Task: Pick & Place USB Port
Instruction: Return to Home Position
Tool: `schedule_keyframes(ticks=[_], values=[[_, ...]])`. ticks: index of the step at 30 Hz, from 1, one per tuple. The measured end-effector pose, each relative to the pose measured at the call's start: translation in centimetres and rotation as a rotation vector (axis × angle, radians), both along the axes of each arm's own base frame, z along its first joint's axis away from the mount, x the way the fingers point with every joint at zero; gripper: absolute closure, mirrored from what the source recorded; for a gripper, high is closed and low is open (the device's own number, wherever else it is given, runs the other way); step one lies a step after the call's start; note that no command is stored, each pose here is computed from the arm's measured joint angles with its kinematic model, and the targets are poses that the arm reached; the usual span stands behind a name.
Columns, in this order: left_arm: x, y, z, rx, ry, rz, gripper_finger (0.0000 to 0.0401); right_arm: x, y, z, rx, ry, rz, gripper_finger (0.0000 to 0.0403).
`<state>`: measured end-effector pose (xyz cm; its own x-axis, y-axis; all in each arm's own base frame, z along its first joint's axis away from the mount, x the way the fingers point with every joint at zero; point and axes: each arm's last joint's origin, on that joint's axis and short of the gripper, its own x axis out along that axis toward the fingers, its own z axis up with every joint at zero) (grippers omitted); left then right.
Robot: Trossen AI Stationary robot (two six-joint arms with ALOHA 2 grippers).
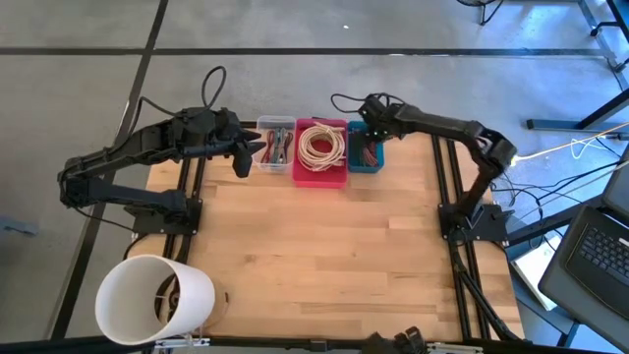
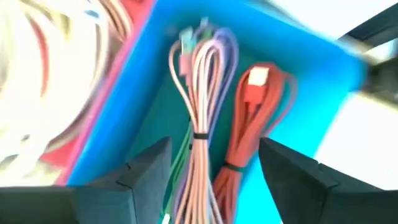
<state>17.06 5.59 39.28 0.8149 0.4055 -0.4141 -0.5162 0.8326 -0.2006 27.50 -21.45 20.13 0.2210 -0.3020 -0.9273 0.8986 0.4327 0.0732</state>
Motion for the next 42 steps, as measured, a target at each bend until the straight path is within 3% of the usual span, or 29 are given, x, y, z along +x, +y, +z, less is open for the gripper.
schedule_keyframes(ticks=[4,10,14,18,25,31,37,42], values=[[0.0,0.0,0.0,-0.001,0.001,0.0,0.0258,-0.6,2.3,4.4,-0.136,-0.049,0.02,0.0153],[-0.1,0.0,-0.1,-0.013,0.004,0.003,0.0258,-1.6,8.1,11.0,-0.254,-0.254,0.145,0.0171],[-0.3,-0.2,-0.1,-0.077,-0.022,0.001,0.0258,-2.3,12.2,13.7,-0.276,-0.371,0.242,0.02],[-0.2,-0.2,-0.1,-0.088,-0.026,0.004,0.0258,-2.3,15.6,14.8,-0.28,-0.443,0.302,0.0254],[-0.2,-0.2,-0.1,-0.088,-0.027,0.004,0.0258,-2.0,19.4,14.6,-0.25,-0.422,0.462,0.0385],[-0.2,-0.2,-0.1,-0.088,-0.028,0.004,0.0258,-6.4,22.7,13.2,-0.266,-0.325,0.479,0.0395],[-0.2,-0.2,-0.1,-0.088,-0.028,0.004,0.0258,-12.5,25.4,9.7,-0.193,-0.565,0.503,0.04],[-0.2,-0.2,0.0,-0.088,-0.029,0.004,0.0258,-13.3,26.3,6.6,-0.202,-0.824,0.572,0.0401]])
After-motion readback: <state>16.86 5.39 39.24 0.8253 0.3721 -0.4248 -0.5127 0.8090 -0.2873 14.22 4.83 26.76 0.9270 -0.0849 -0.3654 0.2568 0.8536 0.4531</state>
